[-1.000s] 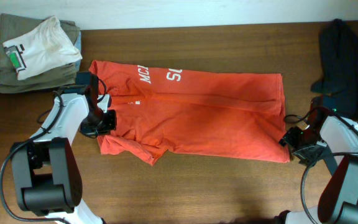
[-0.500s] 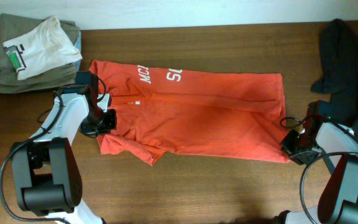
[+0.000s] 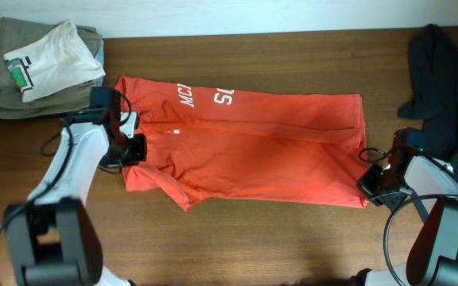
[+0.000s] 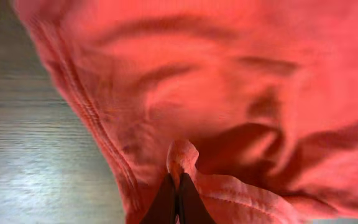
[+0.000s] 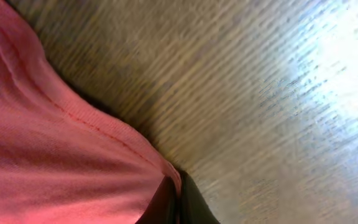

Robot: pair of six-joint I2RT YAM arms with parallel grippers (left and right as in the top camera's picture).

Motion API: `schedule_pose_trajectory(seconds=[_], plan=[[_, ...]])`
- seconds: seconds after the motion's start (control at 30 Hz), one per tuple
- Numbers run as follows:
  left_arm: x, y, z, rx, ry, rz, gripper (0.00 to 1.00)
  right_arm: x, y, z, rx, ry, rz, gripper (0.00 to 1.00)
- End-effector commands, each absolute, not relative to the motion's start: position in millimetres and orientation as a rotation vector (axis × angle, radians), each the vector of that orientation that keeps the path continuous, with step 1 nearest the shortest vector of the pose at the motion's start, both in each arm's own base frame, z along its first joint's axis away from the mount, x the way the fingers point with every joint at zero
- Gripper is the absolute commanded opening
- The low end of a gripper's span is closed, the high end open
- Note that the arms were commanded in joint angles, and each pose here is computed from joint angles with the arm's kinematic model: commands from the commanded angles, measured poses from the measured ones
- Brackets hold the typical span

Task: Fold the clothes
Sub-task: 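Fold the bottom edge up toward the top edge with both grippers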

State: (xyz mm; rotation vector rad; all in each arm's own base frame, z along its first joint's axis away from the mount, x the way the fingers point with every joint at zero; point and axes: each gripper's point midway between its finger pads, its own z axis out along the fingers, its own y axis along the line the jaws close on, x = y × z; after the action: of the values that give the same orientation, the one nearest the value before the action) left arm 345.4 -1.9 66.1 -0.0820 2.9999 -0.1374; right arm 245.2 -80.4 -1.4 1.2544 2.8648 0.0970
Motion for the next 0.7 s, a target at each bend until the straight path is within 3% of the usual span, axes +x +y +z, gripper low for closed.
schedule_pose_trajectory(seconds=[0.0,0.17,0.47,0.67], plan=[[355,-19,122,-0.028,2.825,-0.233,0.00,261,-84,20,1.245,2.809,0.123,0.04],[362,-23,139,-0.002,2.749,-0.229,0.01,281,-78,32,1.193,2.774,0.241,0.04],[415,-17,163,0.012,2.519,-0.171,0.00,333,-83,53,1.072,2.595,0.351,0.04],[436,1,144,-0.029,2.509,-0.045,0.00,350,-90,60,1.029,2.526,0.347,0.04]])
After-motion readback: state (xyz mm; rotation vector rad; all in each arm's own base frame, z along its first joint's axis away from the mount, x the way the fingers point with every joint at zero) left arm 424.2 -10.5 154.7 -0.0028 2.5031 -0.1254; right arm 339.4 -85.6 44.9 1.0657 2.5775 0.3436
